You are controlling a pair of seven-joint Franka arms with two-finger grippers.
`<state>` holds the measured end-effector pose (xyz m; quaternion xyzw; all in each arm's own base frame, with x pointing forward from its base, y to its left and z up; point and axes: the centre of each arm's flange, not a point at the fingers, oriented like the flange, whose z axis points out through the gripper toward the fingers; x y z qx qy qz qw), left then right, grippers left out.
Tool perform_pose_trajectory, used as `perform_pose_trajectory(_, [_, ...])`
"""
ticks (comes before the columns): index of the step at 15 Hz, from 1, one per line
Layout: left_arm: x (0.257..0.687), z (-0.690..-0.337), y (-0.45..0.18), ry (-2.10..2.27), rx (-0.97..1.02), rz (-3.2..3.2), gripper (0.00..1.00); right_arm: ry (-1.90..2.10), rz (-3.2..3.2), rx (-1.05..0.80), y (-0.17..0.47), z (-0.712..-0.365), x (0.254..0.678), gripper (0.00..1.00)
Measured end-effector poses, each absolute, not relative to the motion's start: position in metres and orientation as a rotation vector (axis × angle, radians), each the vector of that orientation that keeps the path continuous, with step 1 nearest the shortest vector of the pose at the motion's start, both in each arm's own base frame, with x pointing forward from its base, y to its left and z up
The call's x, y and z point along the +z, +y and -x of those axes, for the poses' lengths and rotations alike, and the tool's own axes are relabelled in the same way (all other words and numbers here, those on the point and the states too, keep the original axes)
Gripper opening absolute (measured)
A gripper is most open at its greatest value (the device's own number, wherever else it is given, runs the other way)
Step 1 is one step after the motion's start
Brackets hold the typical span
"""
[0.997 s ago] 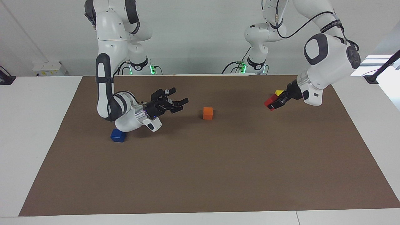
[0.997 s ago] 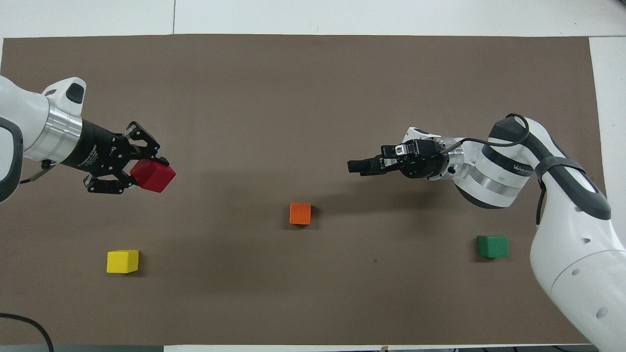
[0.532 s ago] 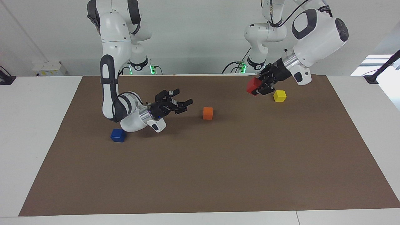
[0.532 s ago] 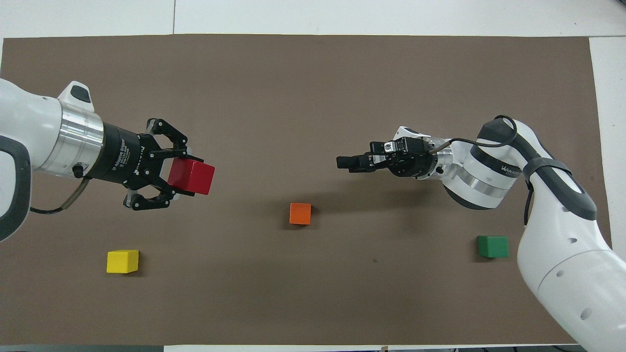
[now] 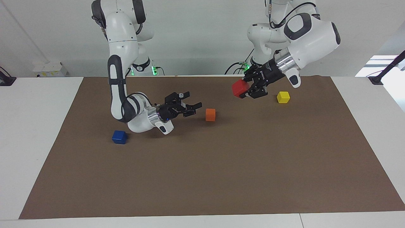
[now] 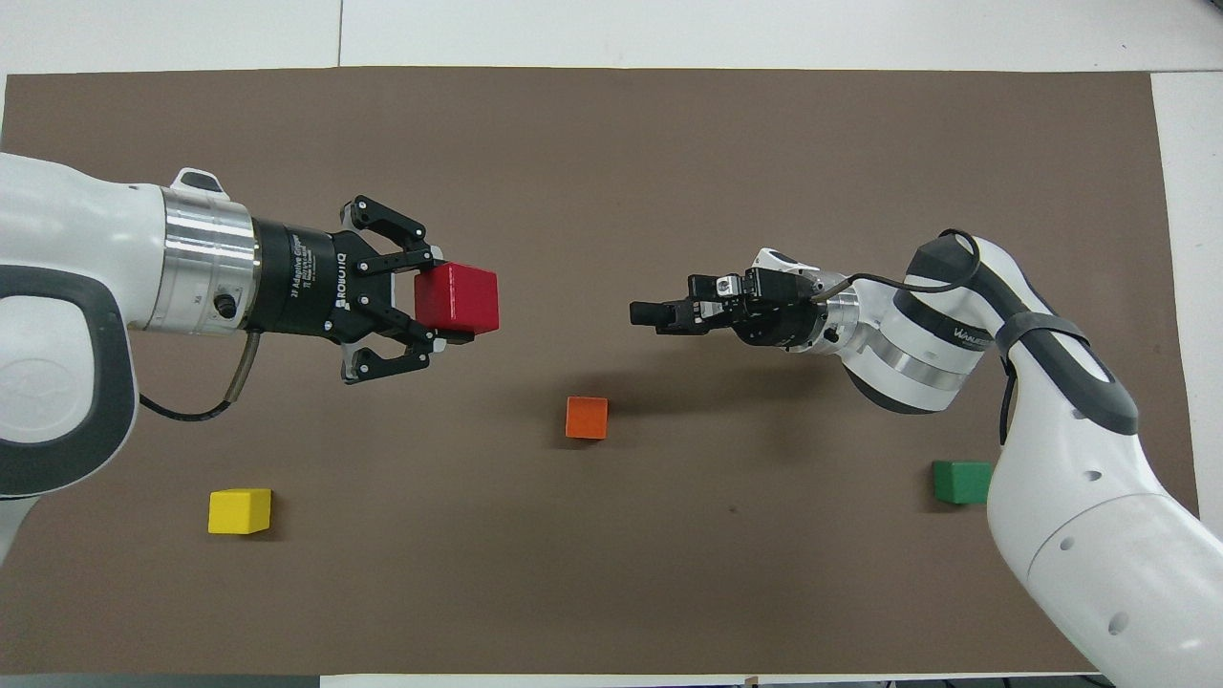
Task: Transfer red block to right arm and stack on blue block
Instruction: 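Carry the red cube toward the right gripper with the left gripper, then close the right gripper on the red cube and open the left gripper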
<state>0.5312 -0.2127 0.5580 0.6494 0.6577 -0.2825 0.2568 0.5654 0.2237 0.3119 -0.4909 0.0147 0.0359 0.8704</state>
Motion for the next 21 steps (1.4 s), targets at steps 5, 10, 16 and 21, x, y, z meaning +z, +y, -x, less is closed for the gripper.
perform_pose_trajectory(5, [0.532,-0.519,-0.244,1.802,-0.814,-1.543,0.55,0.030,1.030,0.065,0.223,-0.566,0.311,1.00])
perform_pose_trajectory(10, [0.521,-0.511,-0.265,1.765,-0.856,-1.425,0.55,0.027,1.030,0.064,0.223,-0.566,0.312,1.00])
perform_pose_trajectory(16, [0.505,-0.493,-0.298,1.641,-0.840,-1.427,0.55,0.018,1.033,0.049,0.235,-0.565,0.312,1.00])
perform_pose_trajectory(21, [0.489,-0.488,-0.316,1.628,-0.826,-1.419,0.55,0.017,1.033,0.047,0.235,-0.565,0.313,1.00])
